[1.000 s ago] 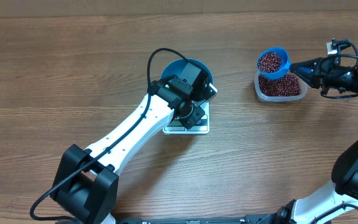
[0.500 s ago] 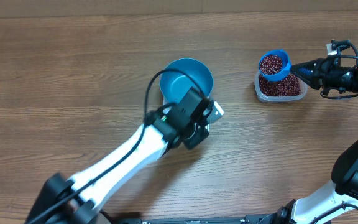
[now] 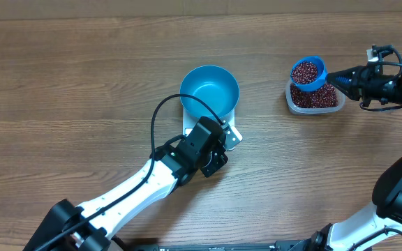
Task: Scoop item into bowl and weigh 150g on scale
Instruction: 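Position the left gripper tip over the scale's TARE button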
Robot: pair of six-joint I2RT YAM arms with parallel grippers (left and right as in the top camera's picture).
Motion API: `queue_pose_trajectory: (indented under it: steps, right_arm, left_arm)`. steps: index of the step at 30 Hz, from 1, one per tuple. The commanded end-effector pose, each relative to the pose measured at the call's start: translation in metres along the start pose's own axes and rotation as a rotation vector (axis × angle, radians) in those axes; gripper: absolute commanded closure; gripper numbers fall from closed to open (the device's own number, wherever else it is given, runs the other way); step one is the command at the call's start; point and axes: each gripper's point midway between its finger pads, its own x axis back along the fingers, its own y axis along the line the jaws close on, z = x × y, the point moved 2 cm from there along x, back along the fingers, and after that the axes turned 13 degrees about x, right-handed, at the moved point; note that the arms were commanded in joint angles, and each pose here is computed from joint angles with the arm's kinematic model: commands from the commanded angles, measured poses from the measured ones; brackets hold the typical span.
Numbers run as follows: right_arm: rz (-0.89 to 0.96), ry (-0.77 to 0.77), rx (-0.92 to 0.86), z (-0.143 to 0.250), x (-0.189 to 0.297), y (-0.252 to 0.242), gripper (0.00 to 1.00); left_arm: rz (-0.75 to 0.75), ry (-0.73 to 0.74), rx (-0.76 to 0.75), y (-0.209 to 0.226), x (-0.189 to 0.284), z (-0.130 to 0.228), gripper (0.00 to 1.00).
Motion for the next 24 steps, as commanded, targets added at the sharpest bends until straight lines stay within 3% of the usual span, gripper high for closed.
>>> queue_pose_trajectory:
  steps: [1,24]
  right_arm:
    - [-0.025,-0.01,0.013,0.0,0.002,0.005,0.96]
    - [-0.025,-0.009,0.032,0.0,0.002,0.005,0.96]
  left_arm:
    - [-0.018,0.014,0.031,0.005,-0.008,0.005,0.96]
    - [-0.054,0.0,0.177,0.015,-0.008,0.0,0.96]
